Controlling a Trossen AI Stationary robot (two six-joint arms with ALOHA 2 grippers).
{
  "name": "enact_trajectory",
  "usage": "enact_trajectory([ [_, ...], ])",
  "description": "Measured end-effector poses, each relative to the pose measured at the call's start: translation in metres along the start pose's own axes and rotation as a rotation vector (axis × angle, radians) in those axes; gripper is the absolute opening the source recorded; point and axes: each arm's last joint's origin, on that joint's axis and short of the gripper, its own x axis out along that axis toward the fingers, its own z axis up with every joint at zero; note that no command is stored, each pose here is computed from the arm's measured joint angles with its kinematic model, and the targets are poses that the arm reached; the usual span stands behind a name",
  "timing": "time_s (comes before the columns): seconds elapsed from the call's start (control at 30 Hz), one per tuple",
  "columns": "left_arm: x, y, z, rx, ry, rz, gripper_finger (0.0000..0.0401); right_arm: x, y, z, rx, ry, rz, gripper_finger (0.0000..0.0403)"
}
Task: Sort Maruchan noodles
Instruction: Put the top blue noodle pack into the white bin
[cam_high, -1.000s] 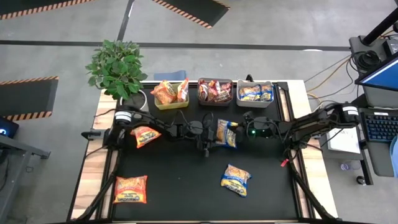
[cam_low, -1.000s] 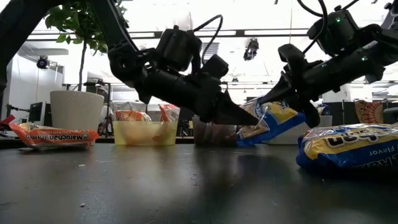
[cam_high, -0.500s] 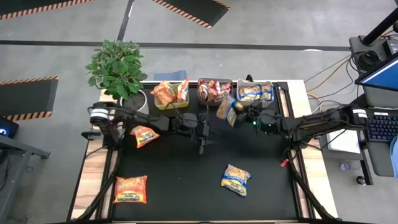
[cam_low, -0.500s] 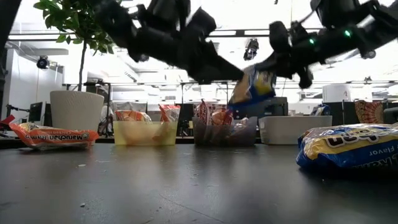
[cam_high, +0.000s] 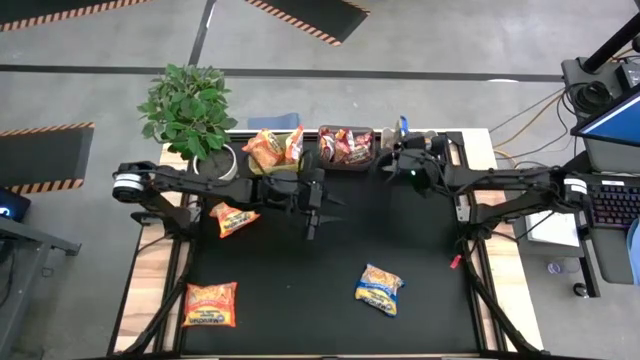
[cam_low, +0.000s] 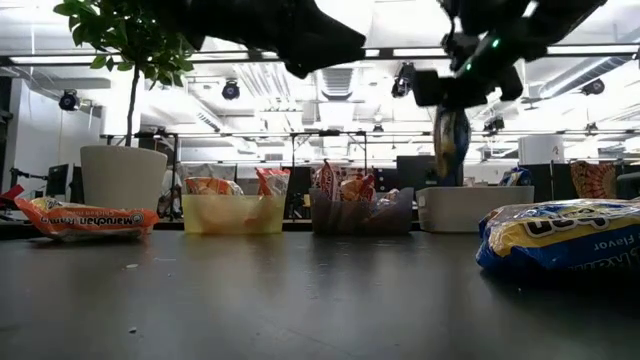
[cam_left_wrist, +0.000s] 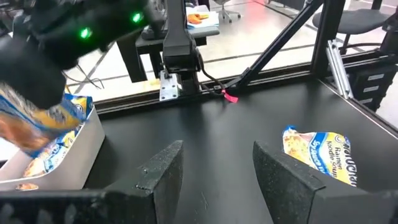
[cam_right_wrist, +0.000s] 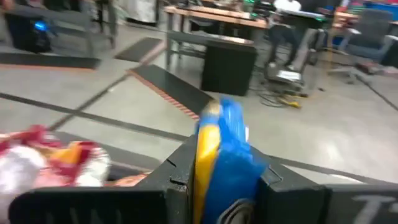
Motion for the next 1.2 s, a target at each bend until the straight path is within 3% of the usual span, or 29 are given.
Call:
enact_trajectory([
  [0.3,-0.013,-0.001,0.007,-0.014,0.019,-0.003,0.0176,0.049,-0.006,-0.025,0.003,0.077,-0.167,0.0069],
  [0.7,-0.013,-0.001,0.004,-0.016,0.051,-0.008,0.0176,0.056,-0.004,-0.026,-0.014,0.103,-0.131,0.0069],
  [0.9,-0.013,-0.001,0.002,-0.014,0.069,-0.01,0.0176,0.058,-0.021,-0.013,0.118,0.157,0.025,0.0058],
  [1.2,-0.013,-0.001,0.002,-0.014,0.07,-0.009,0.0176,0.09,-0.053,-0.043,0.106,0.387,-0.148,0.0027],
])
